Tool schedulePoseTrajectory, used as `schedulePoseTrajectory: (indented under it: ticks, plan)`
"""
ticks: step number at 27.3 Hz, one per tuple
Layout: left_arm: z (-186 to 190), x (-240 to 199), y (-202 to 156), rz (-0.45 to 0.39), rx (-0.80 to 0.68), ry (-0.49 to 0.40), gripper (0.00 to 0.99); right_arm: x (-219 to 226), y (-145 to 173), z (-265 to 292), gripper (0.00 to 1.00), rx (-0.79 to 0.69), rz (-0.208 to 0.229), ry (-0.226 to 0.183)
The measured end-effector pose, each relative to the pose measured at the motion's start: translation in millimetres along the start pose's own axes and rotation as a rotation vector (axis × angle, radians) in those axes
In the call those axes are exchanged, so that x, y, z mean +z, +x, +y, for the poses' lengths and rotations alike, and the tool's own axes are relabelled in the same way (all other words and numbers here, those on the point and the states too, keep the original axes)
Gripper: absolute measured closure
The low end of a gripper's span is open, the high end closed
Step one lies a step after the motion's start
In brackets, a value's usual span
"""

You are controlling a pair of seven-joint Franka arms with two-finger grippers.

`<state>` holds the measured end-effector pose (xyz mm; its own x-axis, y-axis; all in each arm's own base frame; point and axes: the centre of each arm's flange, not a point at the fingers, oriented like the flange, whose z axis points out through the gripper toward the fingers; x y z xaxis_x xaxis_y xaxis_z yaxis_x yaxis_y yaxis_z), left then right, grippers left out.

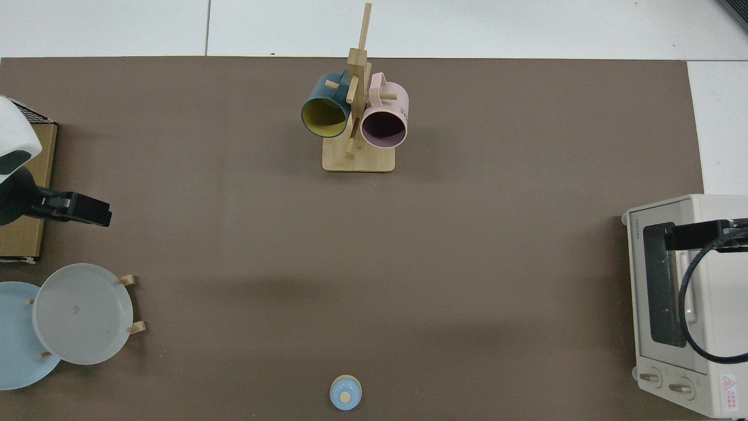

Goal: Put markers into pen holder

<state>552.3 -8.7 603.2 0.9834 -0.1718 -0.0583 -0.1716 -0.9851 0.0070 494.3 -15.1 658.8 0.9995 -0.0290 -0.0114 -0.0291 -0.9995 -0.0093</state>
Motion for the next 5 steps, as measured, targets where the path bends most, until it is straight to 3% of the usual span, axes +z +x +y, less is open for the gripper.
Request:
schedulePoseTrajectory:
  ticks: [5]
  plan:
    - [0.0,1.0,0.0,-0.002,0.0,0.0,0.0,0.0,0.0,-1.7,0.0,-0.001,0.0,0.019]
